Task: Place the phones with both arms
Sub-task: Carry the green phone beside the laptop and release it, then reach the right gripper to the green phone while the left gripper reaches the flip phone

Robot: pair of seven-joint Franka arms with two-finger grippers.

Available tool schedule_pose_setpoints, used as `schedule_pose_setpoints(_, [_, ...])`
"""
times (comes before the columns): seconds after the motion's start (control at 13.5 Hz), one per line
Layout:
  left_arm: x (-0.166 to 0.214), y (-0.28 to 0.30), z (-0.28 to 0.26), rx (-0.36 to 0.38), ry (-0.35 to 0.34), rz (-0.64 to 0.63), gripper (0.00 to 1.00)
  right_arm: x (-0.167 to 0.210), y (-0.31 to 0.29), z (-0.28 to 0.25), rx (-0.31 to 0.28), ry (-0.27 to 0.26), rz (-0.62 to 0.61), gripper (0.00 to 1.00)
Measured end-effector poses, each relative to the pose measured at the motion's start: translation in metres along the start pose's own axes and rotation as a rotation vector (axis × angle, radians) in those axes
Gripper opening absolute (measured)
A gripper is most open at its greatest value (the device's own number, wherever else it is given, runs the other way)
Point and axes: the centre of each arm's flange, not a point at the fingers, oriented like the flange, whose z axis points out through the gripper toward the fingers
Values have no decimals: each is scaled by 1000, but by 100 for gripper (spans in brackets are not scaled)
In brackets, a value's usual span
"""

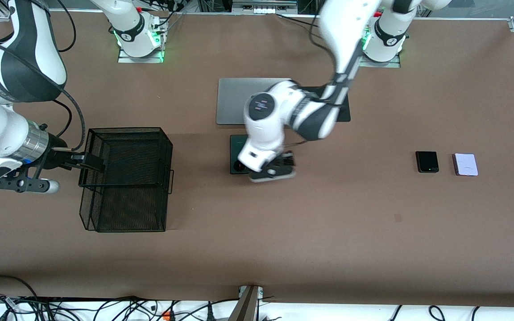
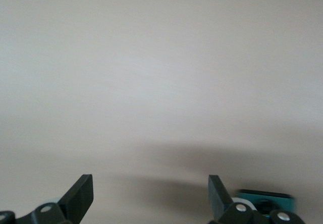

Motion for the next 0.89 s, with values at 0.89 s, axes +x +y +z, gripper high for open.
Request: schedule_pose_setpoints(0.89, [74, -416, -18, -7, -168, 173, 100, -70, -198, 45, -19, -60, 69, 100])
